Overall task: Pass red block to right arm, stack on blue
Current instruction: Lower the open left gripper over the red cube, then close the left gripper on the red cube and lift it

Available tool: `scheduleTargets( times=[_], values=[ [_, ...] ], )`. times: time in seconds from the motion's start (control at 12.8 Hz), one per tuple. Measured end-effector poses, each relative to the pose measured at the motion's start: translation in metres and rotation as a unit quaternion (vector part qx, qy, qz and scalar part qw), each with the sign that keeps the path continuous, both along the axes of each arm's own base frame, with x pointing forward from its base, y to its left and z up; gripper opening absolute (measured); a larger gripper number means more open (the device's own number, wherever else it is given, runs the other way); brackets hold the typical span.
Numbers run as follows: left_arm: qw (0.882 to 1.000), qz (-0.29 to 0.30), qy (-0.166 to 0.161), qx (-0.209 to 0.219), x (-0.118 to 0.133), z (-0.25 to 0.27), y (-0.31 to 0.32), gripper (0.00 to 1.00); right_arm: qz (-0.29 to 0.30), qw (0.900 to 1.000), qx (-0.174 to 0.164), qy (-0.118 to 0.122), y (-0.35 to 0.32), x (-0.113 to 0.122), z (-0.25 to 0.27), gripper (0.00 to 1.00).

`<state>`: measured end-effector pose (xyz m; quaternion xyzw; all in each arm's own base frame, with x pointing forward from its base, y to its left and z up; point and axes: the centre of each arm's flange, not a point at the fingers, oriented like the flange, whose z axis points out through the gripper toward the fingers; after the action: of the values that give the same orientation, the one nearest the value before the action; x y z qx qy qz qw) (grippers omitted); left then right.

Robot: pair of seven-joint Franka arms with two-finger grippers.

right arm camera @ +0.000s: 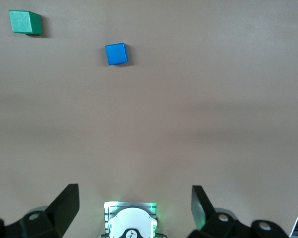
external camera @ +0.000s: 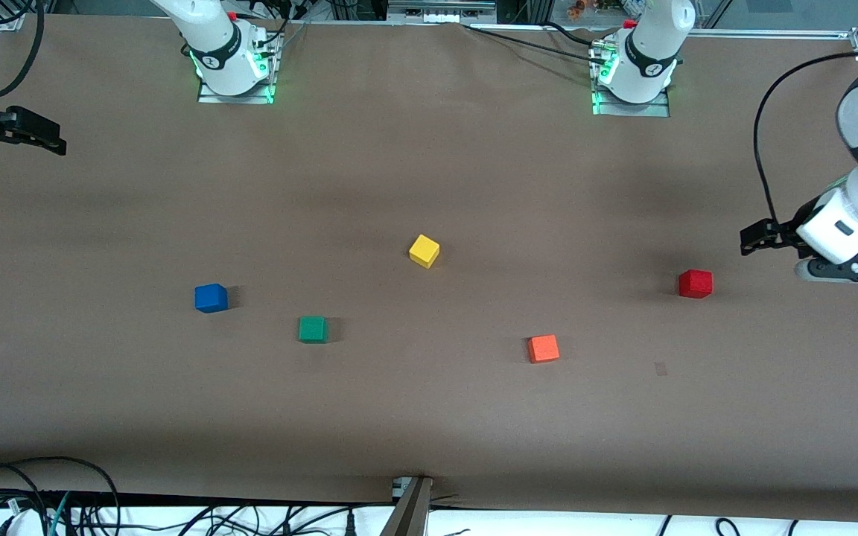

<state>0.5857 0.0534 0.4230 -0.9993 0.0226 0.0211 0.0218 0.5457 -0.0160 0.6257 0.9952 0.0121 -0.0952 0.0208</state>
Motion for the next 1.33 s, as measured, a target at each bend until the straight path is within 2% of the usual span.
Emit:
scheduleTargets(
  times=[0.39, 0.62, 0.78, 1.01, 1.33],
  values=[
    [1.0, -0.007, 0.025, -0.006, 0.003, -0.082, -0.002, 1.0, 0.0, 1.0, 0.0, 0.005, 0.0, 0.003, -0.005, 1.0],
    [1.0, -0.023, 0.009, -0.009, 0.007, -0.125, 0.001, 1.0, 0.0, 1.0, 0.0, 0.005, 0.0, 0.003, -0.005, 1.0],
    [1.0, -0.021, 0.018, -0.012, 0.0, -0.159, 0.005, 1.0, 0.0, 1.0, 0.0, 0.005, 0.0, 0.003, -0.005, 1.0],
    [0.999, -0.022, 0.019, -0.014, -0.001, -0.185, 0.005, 1.0, 0.0, 1.0, 0.0, 0.005, 0.0, 0.003, -0.005, 1.0],
    [0.999, -0.029, 0.037, -0.019, -0.006, -0.221, 0.006, 1.0, 0.0, 1.0, 0.0, 0.005, 0.0, 0.003, -0.005, 1.0]
  ],
)
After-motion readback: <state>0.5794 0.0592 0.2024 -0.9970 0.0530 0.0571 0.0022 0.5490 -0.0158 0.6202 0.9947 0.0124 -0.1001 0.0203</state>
